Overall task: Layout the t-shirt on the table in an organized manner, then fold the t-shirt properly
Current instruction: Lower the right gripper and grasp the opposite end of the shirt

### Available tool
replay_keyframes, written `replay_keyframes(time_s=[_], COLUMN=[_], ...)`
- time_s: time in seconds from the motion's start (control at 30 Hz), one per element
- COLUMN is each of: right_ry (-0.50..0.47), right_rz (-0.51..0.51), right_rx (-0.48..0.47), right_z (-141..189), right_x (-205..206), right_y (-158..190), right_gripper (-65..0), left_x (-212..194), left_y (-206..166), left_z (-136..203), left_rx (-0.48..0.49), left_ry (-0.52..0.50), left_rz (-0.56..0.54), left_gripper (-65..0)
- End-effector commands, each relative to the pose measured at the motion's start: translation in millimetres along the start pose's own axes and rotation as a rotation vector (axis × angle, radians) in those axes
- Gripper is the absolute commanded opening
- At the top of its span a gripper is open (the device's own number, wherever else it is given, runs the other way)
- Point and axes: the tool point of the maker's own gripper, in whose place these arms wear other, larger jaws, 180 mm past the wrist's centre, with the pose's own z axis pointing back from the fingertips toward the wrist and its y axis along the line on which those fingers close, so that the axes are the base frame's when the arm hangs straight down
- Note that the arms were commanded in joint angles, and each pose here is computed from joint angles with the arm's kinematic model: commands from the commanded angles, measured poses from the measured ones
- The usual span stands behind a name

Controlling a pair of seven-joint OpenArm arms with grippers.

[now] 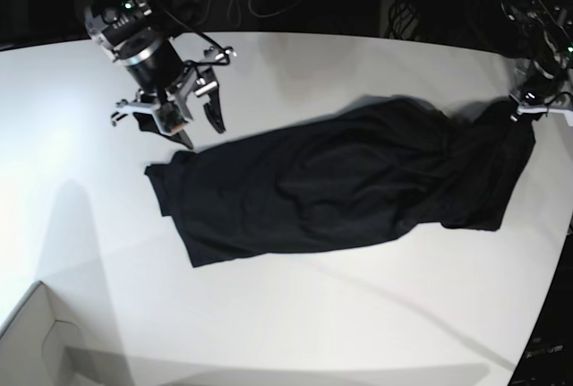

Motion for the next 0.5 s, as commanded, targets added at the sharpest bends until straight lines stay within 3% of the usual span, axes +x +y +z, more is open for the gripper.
replay_keyframes(time_s=[0.0,0.13,0.27,0.37,0.47], right_ry=[-0.057,-0.103,-0.136,-0.132,-0.118], right_rz=[0.007,0.03,0.072,0.117,0.14], right_rx=[0.002,0.038,0.118,0.231,0.268], right_z=[-0.6,-9.2,-25.5,-40.9,-53.9], right_x=[16.0,33.3,46.2,54.4,63.0], right_y=[-1.9,7.0,22.1,47.5,58.3], right_gripper=[-34.7,-34.7,-33.2,-32.3,-32.2], left_x=[18.9,17.3,18.9,20.3,27.4], left_y=[-1.0,1.2,2.0,1.1,-3.1], left_z=[2.8,3.7,4.5,5.5,9.4], left_rx=[-0.006,-0.003,-0.001,-0.001,-0.009], left_ry=[-0.049,-0.045,-0.048,-0.05,-0.068], left_rz=[-0.014,-0.014,-0.019,-0.024,-0.036], left_gripper=[-45.2,-49.8,-64.2,-64.2,-64.9])
